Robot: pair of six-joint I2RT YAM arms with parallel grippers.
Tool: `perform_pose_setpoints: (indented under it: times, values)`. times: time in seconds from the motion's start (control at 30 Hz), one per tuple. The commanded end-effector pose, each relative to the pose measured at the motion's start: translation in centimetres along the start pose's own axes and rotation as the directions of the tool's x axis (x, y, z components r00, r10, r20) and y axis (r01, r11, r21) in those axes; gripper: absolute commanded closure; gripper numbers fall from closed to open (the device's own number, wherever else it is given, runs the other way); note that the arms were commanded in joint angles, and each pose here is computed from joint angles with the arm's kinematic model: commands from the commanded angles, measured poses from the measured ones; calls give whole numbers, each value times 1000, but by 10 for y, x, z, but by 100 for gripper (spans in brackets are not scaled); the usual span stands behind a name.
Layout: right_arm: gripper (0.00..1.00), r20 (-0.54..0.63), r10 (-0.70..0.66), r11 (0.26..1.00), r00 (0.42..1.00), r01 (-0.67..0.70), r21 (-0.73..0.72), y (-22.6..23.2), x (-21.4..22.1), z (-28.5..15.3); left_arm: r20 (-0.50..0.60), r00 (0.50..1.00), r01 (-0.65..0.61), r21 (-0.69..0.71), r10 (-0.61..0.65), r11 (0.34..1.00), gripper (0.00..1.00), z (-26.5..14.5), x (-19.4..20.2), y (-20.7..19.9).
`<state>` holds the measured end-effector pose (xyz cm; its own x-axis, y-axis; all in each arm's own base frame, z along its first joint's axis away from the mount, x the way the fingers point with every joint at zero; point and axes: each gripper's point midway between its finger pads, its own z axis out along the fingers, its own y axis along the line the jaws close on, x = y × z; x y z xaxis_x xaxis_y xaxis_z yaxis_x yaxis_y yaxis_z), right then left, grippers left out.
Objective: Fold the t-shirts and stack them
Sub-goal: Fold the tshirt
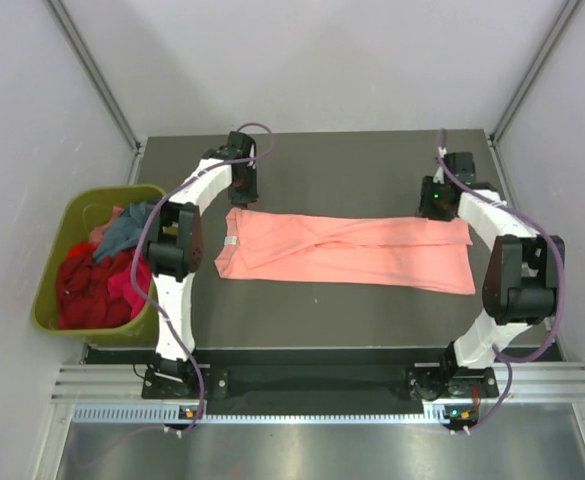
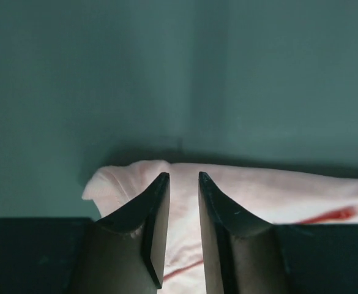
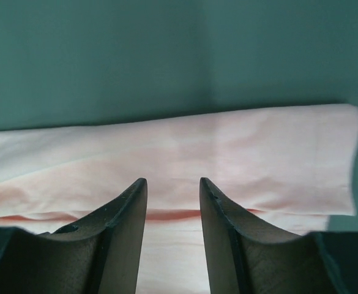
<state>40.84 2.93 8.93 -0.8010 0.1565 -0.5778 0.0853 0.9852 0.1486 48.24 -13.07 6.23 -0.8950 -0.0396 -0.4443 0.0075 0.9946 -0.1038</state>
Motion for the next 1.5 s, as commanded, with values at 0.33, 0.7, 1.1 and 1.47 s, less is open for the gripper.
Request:
perform_pose_setpoints:
  times: [0.33,0.7,1.1,1.47]
  values:
    - [49,-36,159,986,987,-157,57,-93,-14,-5,-43,998,40,-91,-44,995,66,16,1,52]
    - [51,-52,238,967,970,-231,109,-142,0,6,-58,998,32,-69,-36,997,71,29,5,50]
    - [84,-36,273,959,961,-269,90,-152,5,39,-32,992,120,-89,-123,989,100,37,-11,66]
    - [100,80,335,922,939,-344,178,-188,-7,43,29,974,227,-88,-225,970,100,41,-34,79]
